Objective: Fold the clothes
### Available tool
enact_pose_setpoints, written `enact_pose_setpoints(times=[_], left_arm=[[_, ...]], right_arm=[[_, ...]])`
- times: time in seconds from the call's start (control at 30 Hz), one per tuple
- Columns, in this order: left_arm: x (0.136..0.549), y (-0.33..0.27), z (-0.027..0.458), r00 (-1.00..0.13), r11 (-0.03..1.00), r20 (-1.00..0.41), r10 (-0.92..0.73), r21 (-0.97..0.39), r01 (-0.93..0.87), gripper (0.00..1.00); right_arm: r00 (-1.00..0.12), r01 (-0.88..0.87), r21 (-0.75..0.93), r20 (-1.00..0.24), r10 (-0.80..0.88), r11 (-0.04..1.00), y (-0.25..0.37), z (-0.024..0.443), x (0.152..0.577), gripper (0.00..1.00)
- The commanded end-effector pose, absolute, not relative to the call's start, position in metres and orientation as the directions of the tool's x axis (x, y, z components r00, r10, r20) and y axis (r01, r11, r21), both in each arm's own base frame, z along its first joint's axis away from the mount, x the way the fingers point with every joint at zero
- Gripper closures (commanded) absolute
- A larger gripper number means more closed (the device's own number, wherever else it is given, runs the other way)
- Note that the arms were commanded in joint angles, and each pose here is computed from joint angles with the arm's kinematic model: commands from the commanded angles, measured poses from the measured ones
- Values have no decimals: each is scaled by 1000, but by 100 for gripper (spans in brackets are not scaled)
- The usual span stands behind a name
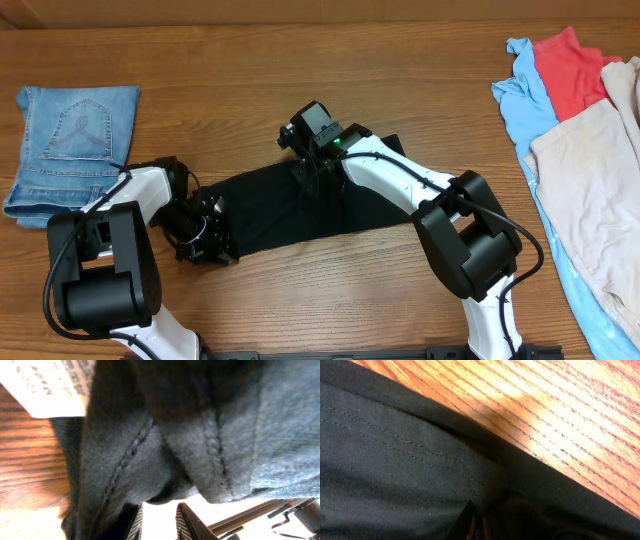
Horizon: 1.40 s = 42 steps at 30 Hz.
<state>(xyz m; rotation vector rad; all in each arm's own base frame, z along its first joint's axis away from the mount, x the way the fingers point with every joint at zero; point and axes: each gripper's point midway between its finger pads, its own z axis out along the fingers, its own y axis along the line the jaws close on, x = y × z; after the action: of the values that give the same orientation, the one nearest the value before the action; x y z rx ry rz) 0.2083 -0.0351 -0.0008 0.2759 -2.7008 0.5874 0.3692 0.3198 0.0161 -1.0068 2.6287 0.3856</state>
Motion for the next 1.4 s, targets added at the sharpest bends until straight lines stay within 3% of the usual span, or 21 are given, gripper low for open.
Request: enact_pose_setpoints(times=[0.0, 0.1, 0.2, 0.33, 0.4, 0.53, 0.57, 0.6, 0.67, 0.9, 1.23, 1.27, 1.3, 1.37], left_arm=[[206, -30, -2, -918, 911, 378, -118, -327, -252, 74], [202, -19, -5, -904, 929, 393, -170, -243, -280, 77], [204, -14, -7, -901, 933, 389, -193, -211, -291, 86], [220, -12, 0, -919, 930, 333, -210, -221, -293, 85], [234, -10, 13, -938, 932, 275, -213, -230, -279, 83], [254, -7, 39, -964, 937, 152, -217, -245, -250, 64], [259, -6, 46, -968, 937, 120, -220, -249, -244, 53], [269, -3, 57, -971, 937, 54, -233, -255, -239, 32], [278, -2, 66, -966, 933, -8, -257, -262, -246, 14], [288, 0, 57, -957, 924, -13, -290, -264, -276, 9], [281, -6, -6, -939, 907, 175, -296, -258, -334, 10], [283, -11, -8, -945, 902, 177, -274, -292, -316, 18], [284, -14, -8, -951, 900, 174, -257, -315, -300, 31], [285, -17, -6, -956, 898, 167, -241, -336, -285, 72]], right_arm=[[-719, -660, 118, -385, -579, 742, 318, 19, 382, 93], [-720, -660, 120, -383, -579, 742, 318, 19, 382, 89], [-726, -658, 123, -362, -584, 743, 315, 17, 377, 80], [-730, -657, 124, -350, -587, 744, 312, 32, 373, 63], [-718, -660, 120, -389, -577, 741, 314, 65, 378, 57], [-683, -660, 95, -488, -543, 745, 312, 131, 389, 51], [-678, -655, 86, -506, -533, 751, 309, 143, 391, 50], [-665, -635, 59, -549, -507, 770, 297, 171, 397, 49], [-662, -608, 43, -577, -477, 793, 282, 190, 402, 44], [-758, -490, 58, -521, -392, 870, 220, 192, 413, 43], [-831, -403, 78, -448, -329, 912, 177, 183, 414, 43], [-832, -403, 79, -447, -329, 912, 177, 182, 414, 43], [-833, -402, 79, -446, -328, 912, 177, 182, 414, 43], [-839, -391, 85, -441, -318, 916, 176, 182, 413, 43]])
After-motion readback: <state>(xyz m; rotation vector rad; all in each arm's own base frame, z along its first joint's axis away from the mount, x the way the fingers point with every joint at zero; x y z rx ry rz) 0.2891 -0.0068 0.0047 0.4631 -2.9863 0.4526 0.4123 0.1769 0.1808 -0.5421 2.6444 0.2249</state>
